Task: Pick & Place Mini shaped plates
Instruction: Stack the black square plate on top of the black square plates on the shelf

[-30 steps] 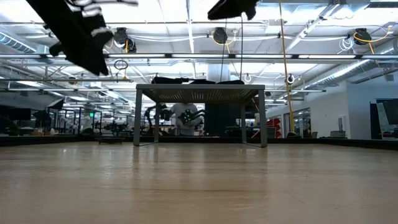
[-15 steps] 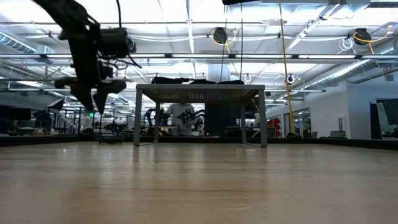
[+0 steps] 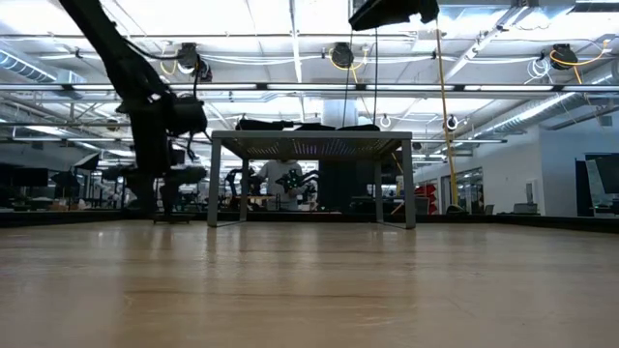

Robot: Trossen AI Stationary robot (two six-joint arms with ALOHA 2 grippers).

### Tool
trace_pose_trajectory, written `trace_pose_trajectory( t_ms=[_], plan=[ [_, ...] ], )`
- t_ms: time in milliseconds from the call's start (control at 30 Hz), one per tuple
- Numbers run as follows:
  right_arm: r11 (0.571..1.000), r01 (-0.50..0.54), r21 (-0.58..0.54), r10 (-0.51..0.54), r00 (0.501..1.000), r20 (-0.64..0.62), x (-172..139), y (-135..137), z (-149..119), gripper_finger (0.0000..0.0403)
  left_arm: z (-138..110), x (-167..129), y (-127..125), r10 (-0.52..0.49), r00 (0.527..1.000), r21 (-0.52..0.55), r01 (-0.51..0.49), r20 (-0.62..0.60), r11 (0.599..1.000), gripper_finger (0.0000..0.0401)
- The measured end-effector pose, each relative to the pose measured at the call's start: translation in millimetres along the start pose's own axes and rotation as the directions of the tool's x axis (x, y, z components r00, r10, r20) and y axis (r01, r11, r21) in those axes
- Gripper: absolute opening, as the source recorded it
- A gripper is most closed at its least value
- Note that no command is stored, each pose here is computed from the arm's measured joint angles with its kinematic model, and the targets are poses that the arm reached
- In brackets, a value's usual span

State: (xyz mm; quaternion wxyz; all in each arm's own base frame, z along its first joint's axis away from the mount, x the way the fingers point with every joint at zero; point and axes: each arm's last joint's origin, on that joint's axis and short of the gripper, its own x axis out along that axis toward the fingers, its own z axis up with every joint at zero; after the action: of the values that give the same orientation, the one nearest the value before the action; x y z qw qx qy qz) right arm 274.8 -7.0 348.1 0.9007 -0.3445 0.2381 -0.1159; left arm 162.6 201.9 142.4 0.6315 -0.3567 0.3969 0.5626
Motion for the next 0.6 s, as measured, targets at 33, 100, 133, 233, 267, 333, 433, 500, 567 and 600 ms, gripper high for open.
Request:
trace_pose_trajectory(
  t_ms=[33, 100, 133, 233, 267, 333, 433, 500, 567, 600],
  plan=[
    [1.0, -0.004, -0.017, 0.003, 1.0, -0.004, 0.7, 1.4, -1.4, 0.0126, -0.2, 4.3, 0.0, 0.005, 1.0, 0.0, -0.005, -0.009, 1.0, 0.0147],
    [0.999, -0.011, -0.042, 0.011, 1.0, -0.013, 2.2, 4.2, -4.0, 0.0125, 0.1, 6.1, -3.3, 0.028, 1.0, 0.005, -0.028, -0.003, 1.0, 0.0147],
    [0.999, -0.013, -0.05, 0.013, 1.0, -0.016, 2.6, 5.0, -4.8, 0.0125, 0.6, 5.8, -4.9, 0.023, 1.0, 0.005, -0.023, 0.004, 1.0, 0.0147],
    [0.998, -0.016, -0.053, 0.015, 1.0, -0.02, 3.2, 6.3, -6.1, 0.0125, -0.7, 7.0, -6.2, 0.024, 1.0, 0.021, -0.024, -0.002, 0.999, 0.0147],
    [0.998, -0.017, -0.054, 0.016, 1.0, -0.02, 3.3, 6.5, -6.3, 0.0125, -0.5, 6.6, -6.1, 0.023, 1.0, 0.022, -0.023, -0.001, 0.999, 0.0147],
    [0.998, -0.017, -0.054, 0.016, 1.0, -0.02, 3.3, 6.6, -6.4, 0.0125, -0.7, 6.8, -6.1, 0.023, 1.0, 0.024, -0.023, -0.003, 0.999, 0.0147],
    [0.998, -0.016, -0.054, 0.015, 1.0, -0.02, 3.2, 6.5, -6.3, 0.0125, -1.6, 6.7, -6.3, 0.005, 1.0, 0.043, -0.004, -0.022, 0.999, 0.0147],
    [0.998, -0.016, -0.054, 0.015, 1.0, -0.02, 3.2, 6.5, -6.3, 0.0125, -2.7, 6.5, -6.5, -0.012, 0.999, 0.054, 0.015, -0.044, 0.998, 0.0145],
    [0.998, -0.017, -0.054, 0.016, 1.0, -0.02, 3.2, 6.5, -6.3, 0.0125, -4.5, 6.3, -6.6, -0.02, 0.998, 0.067, 0.025, -0.067, 0.997, 0.0134],
    [0.998, -0.017, -0.054, 0.016, 1.0, -0.02, 3.2, 6.5, -6.3, 0.0125, -5.7, 6.0, -6.9, -0.02, 0.997, 0.072, 0.026, -0.077, 0.997, 0.0126]
  ],
)
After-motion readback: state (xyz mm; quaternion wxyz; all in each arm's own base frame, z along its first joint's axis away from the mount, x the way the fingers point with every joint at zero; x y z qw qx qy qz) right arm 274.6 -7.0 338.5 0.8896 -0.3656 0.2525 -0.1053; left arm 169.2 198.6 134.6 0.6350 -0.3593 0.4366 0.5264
